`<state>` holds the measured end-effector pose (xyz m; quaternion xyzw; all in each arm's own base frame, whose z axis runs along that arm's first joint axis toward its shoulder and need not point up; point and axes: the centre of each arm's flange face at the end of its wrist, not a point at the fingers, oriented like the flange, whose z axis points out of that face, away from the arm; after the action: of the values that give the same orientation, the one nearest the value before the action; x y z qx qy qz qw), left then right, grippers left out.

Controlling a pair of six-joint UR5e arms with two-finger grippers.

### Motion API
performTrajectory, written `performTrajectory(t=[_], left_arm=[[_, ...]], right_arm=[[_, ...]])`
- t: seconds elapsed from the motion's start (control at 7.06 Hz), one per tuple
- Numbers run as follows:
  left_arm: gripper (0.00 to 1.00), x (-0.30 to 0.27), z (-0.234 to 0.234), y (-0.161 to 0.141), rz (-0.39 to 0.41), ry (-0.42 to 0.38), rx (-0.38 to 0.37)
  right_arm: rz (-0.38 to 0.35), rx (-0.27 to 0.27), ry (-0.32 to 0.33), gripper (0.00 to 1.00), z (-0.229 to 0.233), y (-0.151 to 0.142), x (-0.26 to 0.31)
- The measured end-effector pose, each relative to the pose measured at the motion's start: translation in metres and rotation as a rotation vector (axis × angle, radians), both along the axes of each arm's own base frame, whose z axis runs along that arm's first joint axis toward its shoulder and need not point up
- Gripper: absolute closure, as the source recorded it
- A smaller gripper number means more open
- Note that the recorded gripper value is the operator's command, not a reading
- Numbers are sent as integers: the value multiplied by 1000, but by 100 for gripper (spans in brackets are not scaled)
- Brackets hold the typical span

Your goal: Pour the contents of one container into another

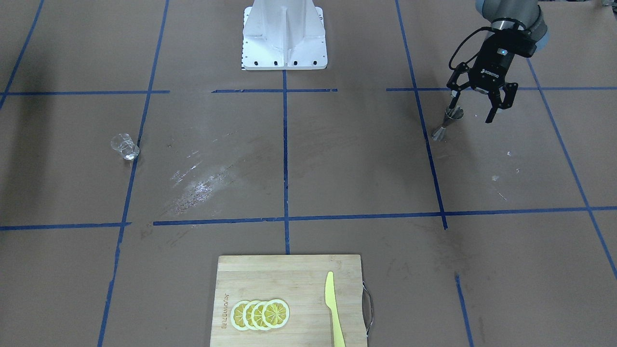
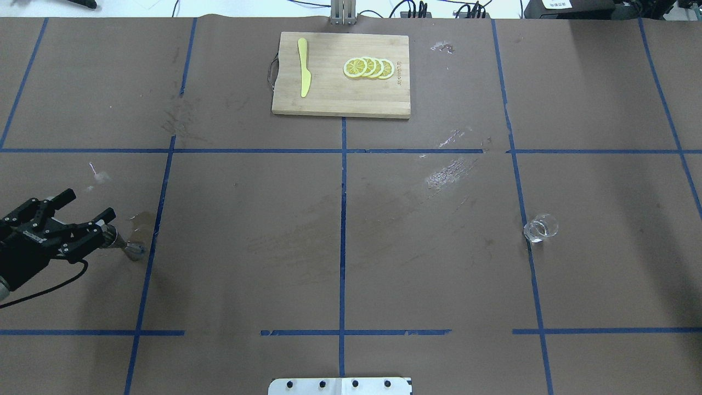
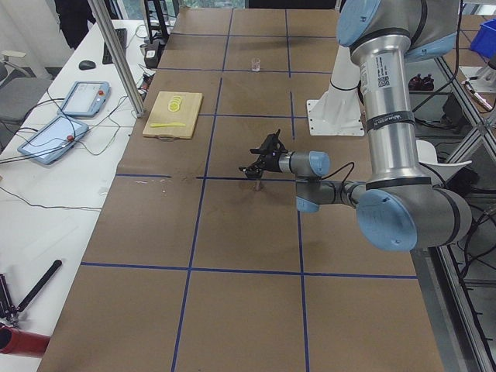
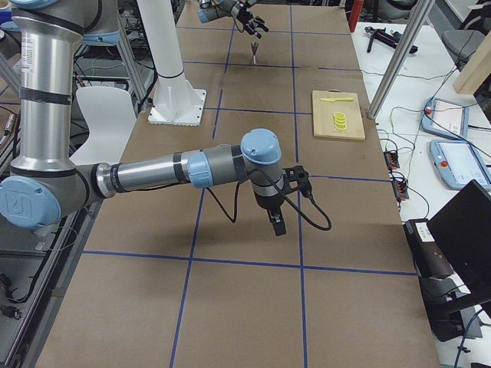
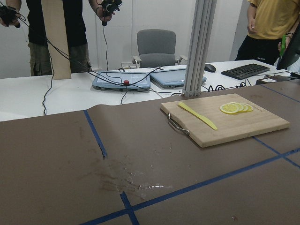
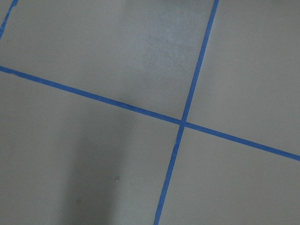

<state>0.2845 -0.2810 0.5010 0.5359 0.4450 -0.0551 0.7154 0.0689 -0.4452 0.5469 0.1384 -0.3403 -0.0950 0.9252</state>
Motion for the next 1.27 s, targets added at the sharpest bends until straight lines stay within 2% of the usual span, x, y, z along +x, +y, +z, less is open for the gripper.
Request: performTrajectory(t=[0.28, 0.99, 1.27], left_arm=[[0, 22, 15, 27, -37, -17, -13], [1, 70, 48, 55, -95, -37, -23], [17, 80, 56, 57, -96, -39, -28]], right_arm=[[0, 0, 0, 0, 0, 0, 0], [0, 0, 0, 0, 0, 0, 0], [0, -1, 0, 0, 0, 0, 0]])
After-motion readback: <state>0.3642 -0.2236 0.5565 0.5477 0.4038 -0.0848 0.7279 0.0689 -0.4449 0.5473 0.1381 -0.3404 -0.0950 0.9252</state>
